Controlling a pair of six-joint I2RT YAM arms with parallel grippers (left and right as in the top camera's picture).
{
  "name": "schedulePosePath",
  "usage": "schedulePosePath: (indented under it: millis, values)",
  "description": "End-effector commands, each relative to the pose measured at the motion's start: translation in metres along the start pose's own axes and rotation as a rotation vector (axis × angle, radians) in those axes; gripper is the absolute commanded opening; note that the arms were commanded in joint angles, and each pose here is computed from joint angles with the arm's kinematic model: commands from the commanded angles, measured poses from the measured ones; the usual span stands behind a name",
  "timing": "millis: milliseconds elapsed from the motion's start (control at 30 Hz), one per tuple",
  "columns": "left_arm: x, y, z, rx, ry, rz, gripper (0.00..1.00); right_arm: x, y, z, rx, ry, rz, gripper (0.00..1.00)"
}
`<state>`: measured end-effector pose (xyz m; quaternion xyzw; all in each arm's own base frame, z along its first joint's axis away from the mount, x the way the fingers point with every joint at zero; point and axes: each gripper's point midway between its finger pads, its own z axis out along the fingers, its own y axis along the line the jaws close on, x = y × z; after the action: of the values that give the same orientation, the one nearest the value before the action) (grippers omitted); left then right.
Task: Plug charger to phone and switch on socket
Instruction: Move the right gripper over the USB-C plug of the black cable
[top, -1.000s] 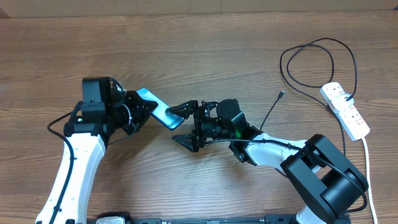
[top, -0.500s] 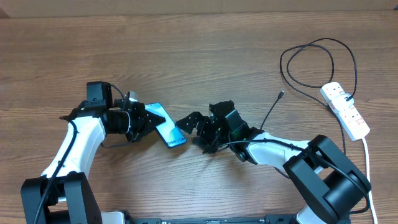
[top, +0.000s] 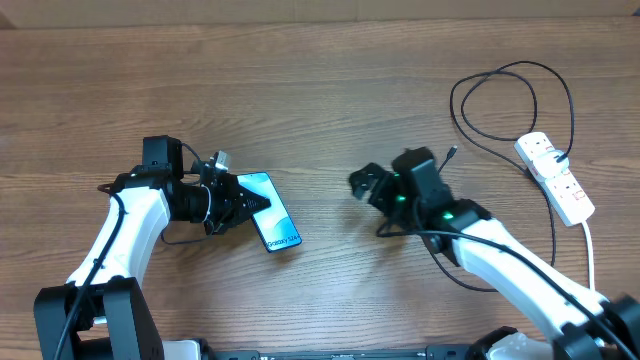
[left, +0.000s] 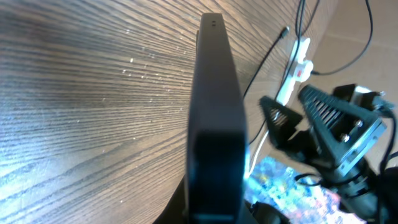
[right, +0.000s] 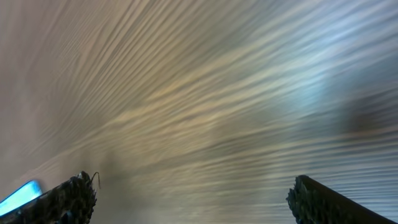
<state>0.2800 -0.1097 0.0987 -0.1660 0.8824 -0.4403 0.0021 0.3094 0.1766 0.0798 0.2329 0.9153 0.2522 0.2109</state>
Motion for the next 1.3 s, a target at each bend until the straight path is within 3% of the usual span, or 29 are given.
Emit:
schedulePosePath:
  millis: [0, 133, 467, 733, 1000, 1267]
  values:
    - [0.006, -0.023, -0.003, 0.11, 0.024, 0.133, 0.04, -0.052, -0.004, -0.028, 0.08, -0.215, -0.127, 1.0]
    - [0.011, -0.035, -0.005, 0.184, 0.042, 0.176, 0.04, -0.077, -0.021, -0.036, 0.146, -0.282, -0.18, 1.0]
    - [0.013, -0.044, 0.003, 0.191, 0.055, 0.221, 0.04, -0.147, -0.084, -0.046, 0.279, -0.382, -0.185, 1.0]
    - [0.011, -0.053, 0.01, 0.198, 0.057, 0.229, 0.04, -0.157, -0.113, -0.005, 0.333, -0.351, -0.191, 0.84]
    - [0.01, -0.052, 0.01, 0.193, 0.053, 0.231, 0.04, -0.161, -0.118, 0.013, 0.33, -0.353, -0.193, 0.62]
    - [0.009, -0.05, 0.01, 0.182, 0.048, 0.207, 0.04, -0.152, -0.123, 0.036, 0.336, -0.321, -0.209, 0.6]
